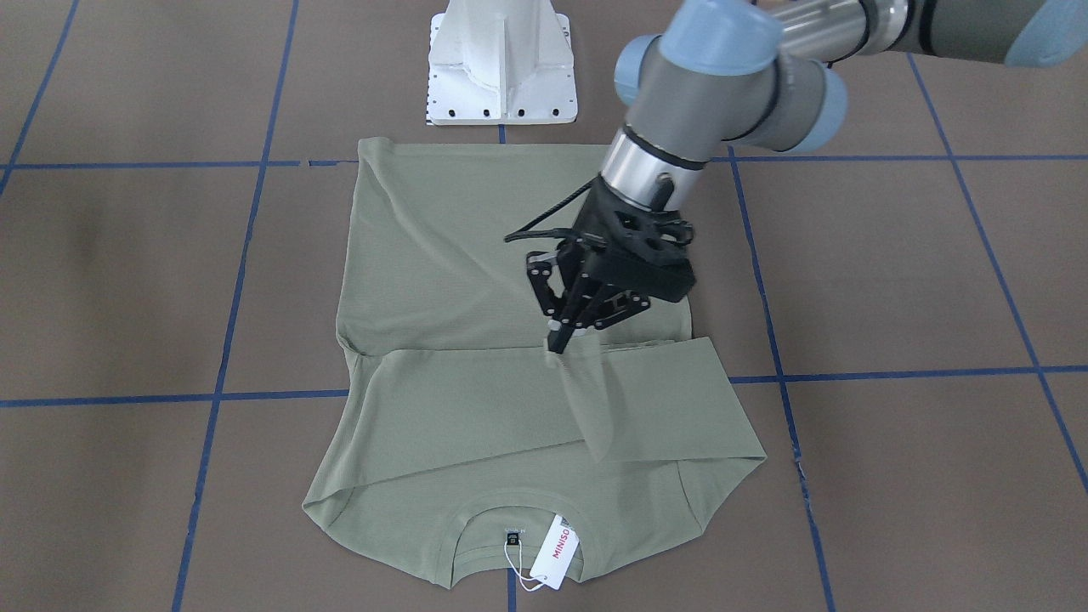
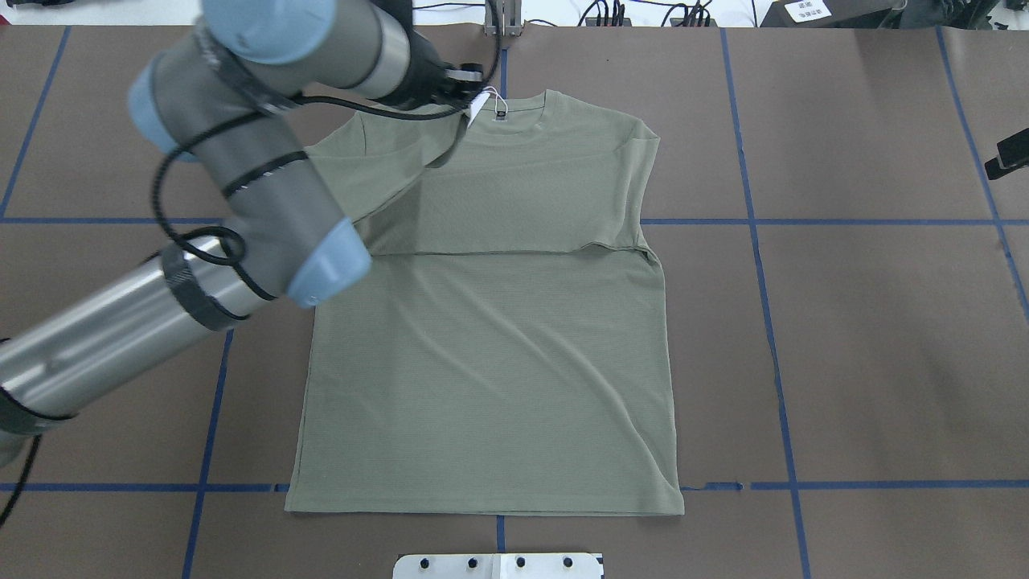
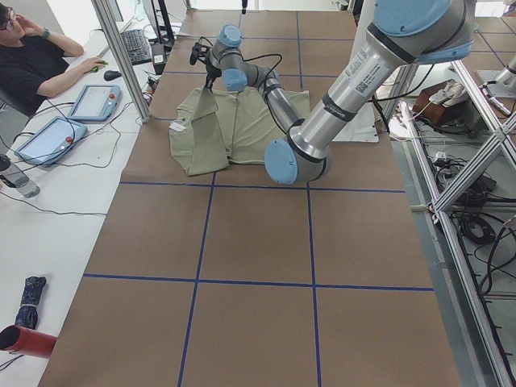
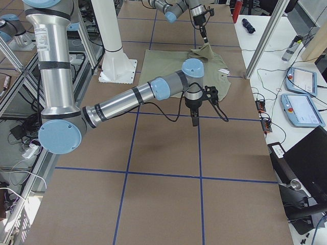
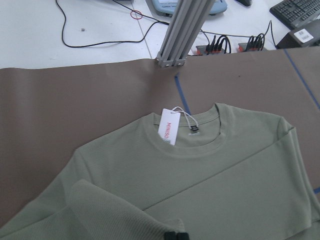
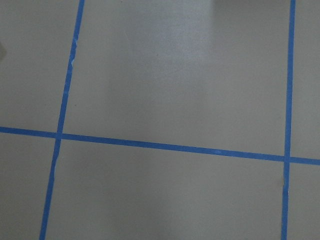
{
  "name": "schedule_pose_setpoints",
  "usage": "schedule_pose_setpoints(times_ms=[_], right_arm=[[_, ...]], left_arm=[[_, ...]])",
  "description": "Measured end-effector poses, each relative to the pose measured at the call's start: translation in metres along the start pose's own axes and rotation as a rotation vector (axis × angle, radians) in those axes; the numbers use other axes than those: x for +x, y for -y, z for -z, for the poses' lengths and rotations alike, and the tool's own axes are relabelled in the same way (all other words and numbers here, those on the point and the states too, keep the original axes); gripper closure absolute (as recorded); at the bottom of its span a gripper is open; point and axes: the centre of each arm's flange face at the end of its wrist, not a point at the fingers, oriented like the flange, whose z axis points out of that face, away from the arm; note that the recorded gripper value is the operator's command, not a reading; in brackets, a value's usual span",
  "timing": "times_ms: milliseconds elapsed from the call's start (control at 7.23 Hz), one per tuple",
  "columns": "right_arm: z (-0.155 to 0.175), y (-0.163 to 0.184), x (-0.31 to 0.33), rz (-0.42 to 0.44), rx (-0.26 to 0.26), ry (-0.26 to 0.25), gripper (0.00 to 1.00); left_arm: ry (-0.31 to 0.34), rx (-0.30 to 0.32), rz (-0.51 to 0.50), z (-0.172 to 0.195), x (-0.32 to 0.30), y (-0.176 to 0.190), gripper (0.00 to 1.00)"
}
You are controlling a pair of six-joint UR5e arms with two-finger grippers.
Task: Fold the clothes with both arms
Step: 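Carry the sleeve cuff with the left gripper across the shirt body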
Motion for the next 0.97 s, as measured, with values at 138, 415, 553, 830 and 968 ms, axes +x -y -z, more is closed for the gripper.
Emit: schedule_pose_setpoints(times_ms=[138, 415, 553, 830, 968], right_arm=[[0.0, 0.0, 0.0, 0.0, 0.001, 0.0, 0.0], [0.001, 0.001, -0.001, 0.001, 0.004, 0.001, 0.0], [0.002, 0.001, -0.002, 0.002, 0.005, 0.002, 0.0], [0.002, 0.002, -0.002, 0.003, 0.006, 0.002, 0.0], [0.002, 0.003, -0.002, -0.001, 0.005, 0.002, 0.0]], left_arm=[[0.003, 0.016, -0.003, -0.027, 0.039, -0.025, 1.0], [-0.026, 0.031, -0.052, -0.076, 0.082, -0.082, 1.0], [-0.039, 0.036, -0.095, -0.094, 0.095, -0.103, 1.0], [-0.085, 0.035, -0.147, -0.101, 0.121, -0.129, 0.01], [-0.113, 0.031, -0.155, -0.1, 0.133, -0.14, 0.0]])
